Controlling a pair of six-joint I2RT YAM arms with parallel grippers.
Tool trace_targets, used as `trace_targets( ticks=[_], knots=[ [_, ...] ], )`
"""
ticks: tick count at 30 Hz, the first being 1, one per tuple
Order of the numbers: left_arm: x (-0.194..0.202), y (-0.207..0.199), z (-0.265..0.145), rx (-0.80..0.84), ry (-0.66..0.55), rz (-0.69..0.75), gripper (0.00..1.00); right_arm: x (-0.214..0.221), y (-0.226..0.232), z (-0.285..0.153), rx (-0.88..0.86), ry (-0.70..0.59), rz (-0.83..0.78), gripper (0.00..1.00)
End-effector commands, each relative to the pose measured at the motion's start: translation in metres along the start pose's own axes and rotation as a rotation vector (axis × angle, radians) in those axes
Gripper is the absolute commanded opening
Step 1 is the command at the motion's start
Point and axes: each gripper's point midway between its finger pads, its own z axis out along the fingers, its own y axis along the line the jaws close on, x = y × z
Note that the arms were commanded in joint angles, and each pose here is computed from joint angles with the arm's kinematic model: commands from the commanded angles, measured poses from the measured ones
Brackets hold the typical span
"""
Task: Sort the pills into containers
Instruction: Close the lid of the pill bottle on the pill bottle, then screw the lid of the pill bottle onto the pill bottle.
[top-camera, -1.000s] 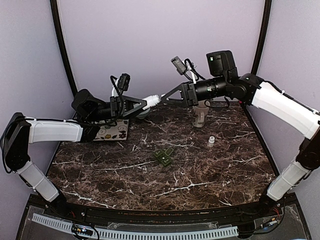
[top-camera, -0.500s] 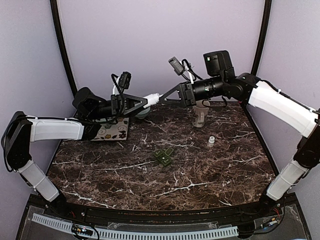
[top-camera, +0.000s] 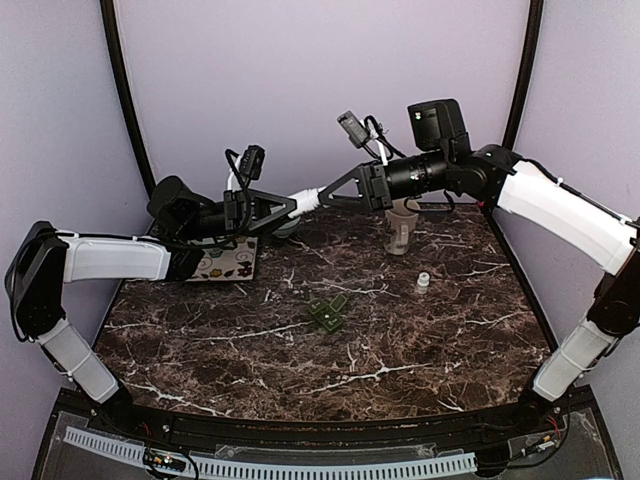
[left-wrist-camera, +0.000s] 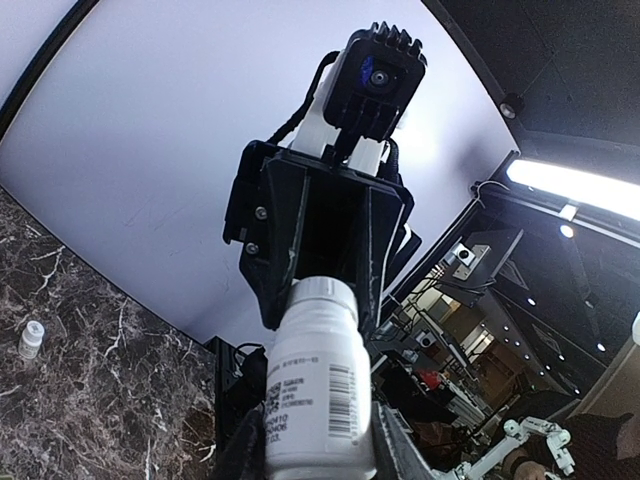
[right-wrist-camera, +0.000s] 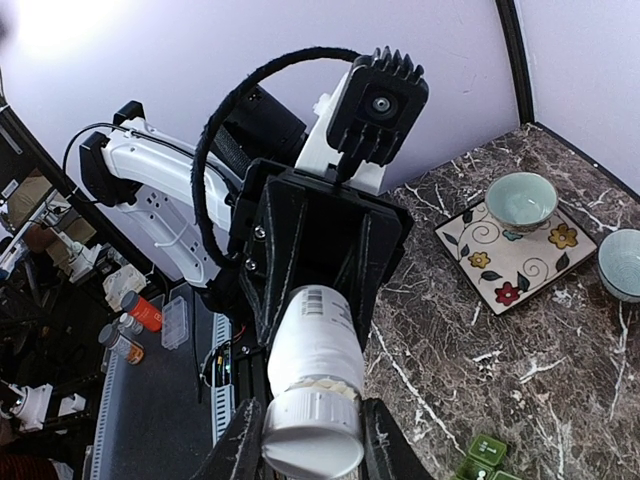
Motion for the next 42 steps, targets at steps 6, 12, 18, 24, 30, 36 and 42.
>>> trace_targets(
  ticks=[6,12,18,24,30,36,42],
  knots=[
    [-0.007,-0.012,0.003,0.05,0.008,0.04,0.0,-0.017,0.005,0.007,-0.035,-0.031,-0.048,0.0],
    [-0.008,-0.014,0.005,0.059,0.015,0.04,0.0,-0.015,0.005,0.009,-0.042,-0.023,-0.041,0.0],
    [-0.009,-0.018,0.009,0.077,0.033,0.045,0.0,-0.008,0.006,0.012,-0.058,0.003,-0.023,0.0],
    [-0.013,-0.025,0.016,0.104,0.053,0.051,0.0,0.0,0.008,0.017,-0.062,0.032,-0.012,0.0],
    [-0.01,-0.029,0.026,0.125,0.079,0.047,0.0,0.005,0.011,0.022,-0.061,0.046,-0.01,0.0],
    [-0.009,-0.036,0.034,0.136,0.08,0.065,0.0,0.004,0.014,0.022,-0.055,0.033,0.008,0.0],
    [-0.009,-0.041,0.044,0.103,0.063,0.164,0.0,-0.001,0.012,0.026,-0.067,-0.009,0.116,0.0]
  ],
)
